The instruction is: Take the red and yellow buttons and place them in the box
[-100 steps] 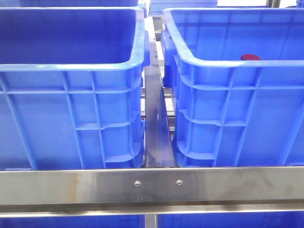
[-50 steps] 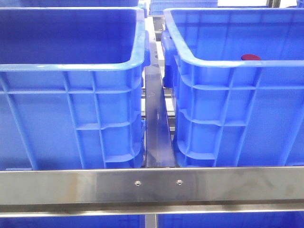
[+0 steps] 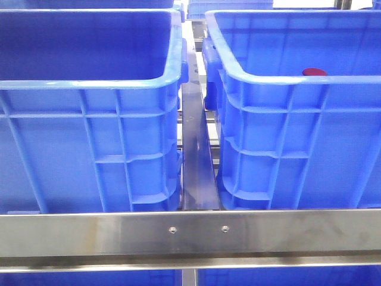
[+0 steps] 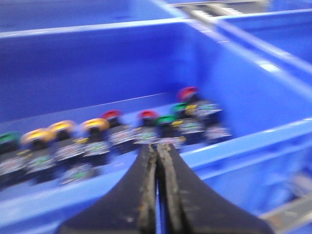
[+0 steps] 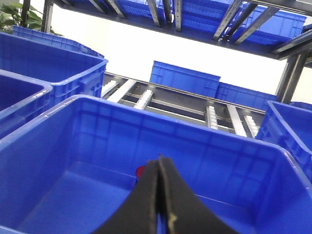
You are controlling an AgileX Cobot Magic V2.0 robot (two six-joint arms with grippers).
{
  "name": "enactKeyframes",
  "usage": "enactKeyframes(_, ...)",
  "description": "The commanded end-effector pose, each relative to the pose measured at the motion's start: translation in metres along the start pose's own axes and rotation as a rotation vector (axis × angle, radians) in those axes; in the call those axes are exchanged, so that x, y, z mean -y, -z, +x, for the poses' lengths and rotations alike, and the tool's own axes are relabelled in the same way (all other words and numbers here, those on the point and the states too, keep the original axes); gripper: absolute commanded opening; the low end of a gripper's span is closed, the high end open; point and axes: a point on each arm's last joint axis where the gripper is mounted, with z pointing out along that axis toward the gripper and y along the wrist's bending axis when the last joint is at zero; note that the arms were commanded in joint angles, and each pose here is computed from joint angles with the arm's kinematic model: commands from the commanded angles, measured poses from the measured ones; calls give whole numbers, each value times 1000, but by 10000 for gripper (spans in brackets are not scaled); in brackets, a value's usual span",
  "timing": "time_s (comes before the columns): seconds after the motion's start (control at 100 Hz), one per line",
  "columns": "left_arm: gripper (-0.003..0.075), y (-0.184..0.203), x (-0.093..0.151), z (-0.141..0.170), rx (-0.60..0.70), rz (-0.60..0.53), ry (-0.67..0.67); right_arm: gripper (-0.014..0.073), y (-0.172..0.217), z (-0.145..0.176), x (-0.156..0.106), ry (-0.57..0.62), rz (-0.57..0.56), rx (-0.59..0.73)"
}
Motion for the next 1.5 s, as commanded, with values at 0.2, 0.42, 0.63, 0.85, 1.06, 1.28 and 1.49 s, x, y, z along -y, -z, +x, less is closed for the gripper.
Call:
enactKeyframes(0.2,-20,13,-11,20,124,-200,5,-70,-1,-13,2,-95,2,62)
enactKeyframes(0.42,-20,19,-13,50,165,-291,32,-70,-1,-13,2,-95,2,62)
enactKeyframes(0.63,-20,17,-14,61,78,-294,57,-70,-1,-13,2,-96,2,61)
enactKeyframes(0.85,-20,17,-14,61,80,-294,55,-70,-1,-13,2,-96,2,61)
enactKeyframes(1.06,-20,17,-14,61,80,-294,55,-70,-1,-13,2,-96,2,61)
enactKeyframes(1.28,-20,17,-14,61,80,-294,55,-70,-1,-13,2,-96,2,61)
enactKeyframes(1.49,-20,17,-14,61,80,-294,55,-70,-1,-13,2,-96,2,61)
